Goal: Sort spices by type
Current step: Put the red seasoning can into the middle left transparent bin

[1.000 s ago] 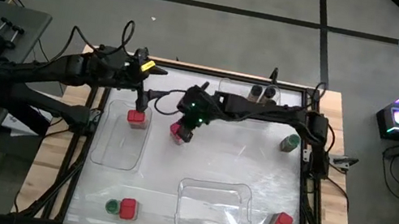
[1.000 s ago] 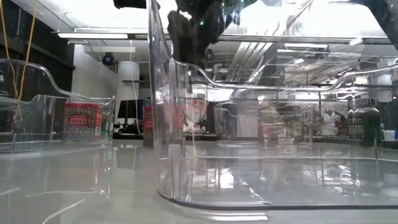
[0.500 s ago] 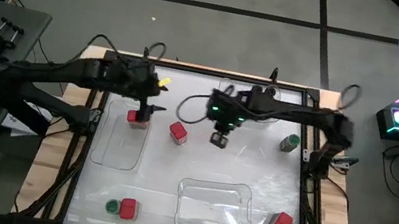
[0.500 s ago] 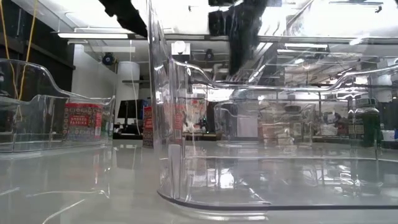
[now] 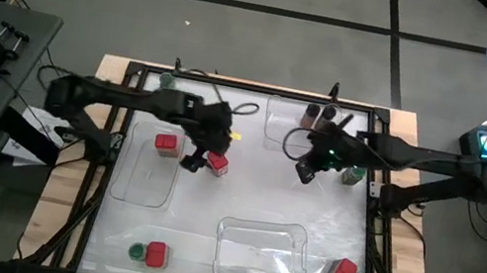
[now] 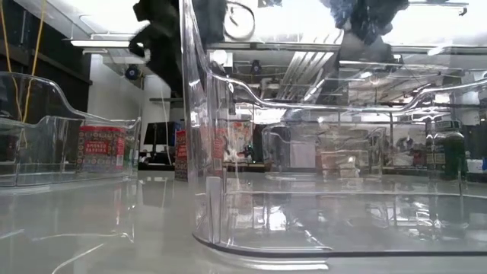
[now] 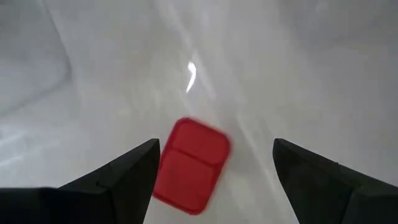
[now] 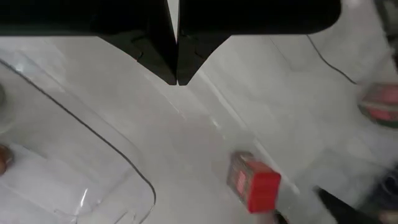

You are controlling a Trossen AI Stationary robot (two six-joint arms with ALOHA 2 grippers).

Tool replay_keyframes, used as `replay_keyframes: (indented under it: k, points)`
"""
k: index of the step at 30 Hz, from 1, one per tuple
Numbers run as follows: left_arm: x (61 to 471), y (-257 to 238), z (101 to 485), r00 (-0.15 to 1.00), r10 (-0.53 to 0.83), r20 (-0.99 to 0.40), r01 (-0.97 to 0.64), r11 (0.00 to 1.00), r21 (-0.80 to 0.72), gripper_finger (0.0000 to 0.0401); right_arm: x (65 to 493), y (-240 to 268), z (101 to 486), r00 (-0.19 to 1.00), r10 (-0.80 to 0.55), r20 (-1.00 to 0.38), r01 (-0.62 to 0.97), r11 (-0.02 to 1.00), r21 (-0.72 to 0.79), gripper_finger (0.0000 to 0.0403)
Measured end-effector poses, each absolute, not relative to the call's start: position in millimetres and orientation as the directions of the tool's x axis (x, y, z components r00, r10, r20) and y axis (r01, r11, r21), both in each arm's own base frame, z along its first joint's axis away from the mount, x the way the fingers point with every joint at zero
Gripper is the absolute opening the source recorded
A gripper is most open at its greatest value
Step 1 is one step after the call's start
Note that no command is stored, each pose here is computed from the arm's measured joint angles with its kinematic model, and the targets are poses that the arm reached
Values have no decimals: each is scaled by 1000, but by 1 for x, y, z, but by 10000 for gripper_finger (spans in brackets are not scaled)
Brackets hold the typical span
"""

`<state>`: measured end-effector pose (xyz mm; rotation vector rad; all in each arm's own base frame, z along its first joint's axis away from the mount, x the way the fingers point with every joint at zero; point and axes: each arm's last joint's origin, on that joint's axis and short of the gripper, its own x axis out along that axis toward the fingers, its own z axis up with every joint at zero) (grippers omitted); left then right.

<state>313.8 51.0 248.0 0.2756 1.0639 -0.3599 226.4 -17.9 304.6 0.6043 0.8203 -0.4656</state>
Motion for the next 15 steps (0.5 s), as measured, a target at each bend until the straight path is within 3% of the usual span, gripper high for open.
replay_keyframes:
  k: [8,15]
  points:
    - [331,56,219,256,-95,-962,490,871,45,300,222,-11,297,613,-164,-773,604,728,324,0]
    - [339,59,210,266,-49,-963,511,854,97,300,222,-11,296,616,-167,-770,594,740,314,0]
